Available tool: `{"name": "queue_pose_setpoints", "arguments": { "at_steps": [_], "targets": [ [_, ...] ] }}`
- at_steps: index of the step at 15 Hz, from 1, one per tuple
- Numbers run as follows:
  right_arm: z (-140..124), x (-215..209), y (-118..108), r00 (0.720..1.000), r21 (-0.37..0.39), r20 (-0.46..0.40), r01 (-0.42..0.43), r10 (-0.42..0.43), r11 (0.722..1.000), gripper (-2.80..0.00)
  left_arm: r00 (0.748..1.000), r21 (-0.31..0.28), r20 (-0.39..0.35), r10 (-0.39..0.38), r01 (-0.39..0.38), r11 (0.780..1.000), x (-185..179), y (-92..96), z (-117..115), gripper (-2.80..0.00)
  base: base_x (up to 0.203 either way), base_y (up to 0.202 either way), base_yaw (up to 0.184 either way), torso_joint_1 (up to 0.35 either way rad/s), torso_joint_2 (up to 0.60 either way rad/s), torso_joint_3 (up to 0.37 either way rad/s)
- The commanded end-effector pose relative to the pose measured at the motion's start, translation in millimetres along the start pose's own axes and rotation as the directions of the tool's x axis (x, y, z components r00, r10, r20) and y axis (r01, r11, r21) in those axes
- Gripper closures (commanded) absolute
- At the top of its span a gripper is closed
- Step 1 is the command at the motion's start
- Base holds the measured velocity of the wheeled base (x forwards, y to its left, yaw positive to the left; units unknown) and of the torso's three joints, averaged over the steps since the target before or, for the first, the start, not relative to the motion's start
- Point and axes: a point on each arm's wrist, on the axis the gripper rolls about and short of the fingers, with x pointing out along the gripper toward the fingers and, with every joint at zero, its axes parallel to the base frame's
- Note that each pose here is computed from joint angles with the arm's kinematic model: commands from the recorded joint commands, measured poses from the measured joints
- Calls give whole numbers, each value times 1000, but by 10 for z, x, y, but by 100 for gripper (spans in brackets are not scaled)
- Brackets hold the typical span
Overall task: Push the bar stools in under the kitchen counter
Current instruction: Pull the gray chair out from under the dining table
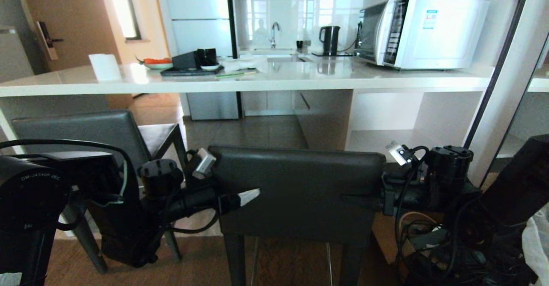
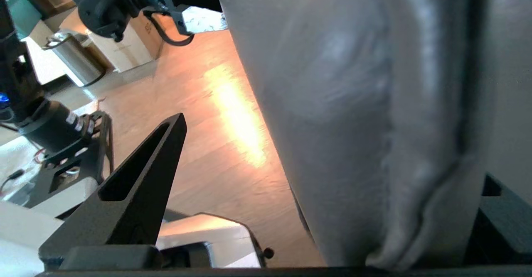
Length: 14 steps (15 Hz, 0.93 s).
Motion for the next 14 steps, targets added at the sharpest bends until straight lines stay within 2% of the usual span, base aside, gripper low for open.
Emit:
{"name": "queue_pose_setpoints", "arguments": {
  "at_steps": [1,5,7,11,14],
  "targets": [
    [2,1,6,1000,-6,2,-5,5,1000,-280,1000,17,18,0,-1,1000,2,-7,42,-280,0,0,0,0,0,0],
    [5,66,-79,1000,-15,6,-4,4,1000,-280,998,50,8,56,-57,997,-10,27,-13,-280,0,0,0,0,0,0],
    [31,135,-165,1000,-24,17,15,-15,1000,-280,999,44,-4,52,-51,998,-42,-33,-19,-280,0,0,0,0,0,0],
    [-29,184,-265,999,14,16,40,-40,999,-280,999,50,2,45,-45,998,-60,-118,47,-280,0,0,0,0,0,0],
    [-28,181,-276,998,11,21,58,-58,998,-280,997,53,9,74,-75,996,-66,-84,57,-280,0,0,0,0,0,0]
  ]
}}
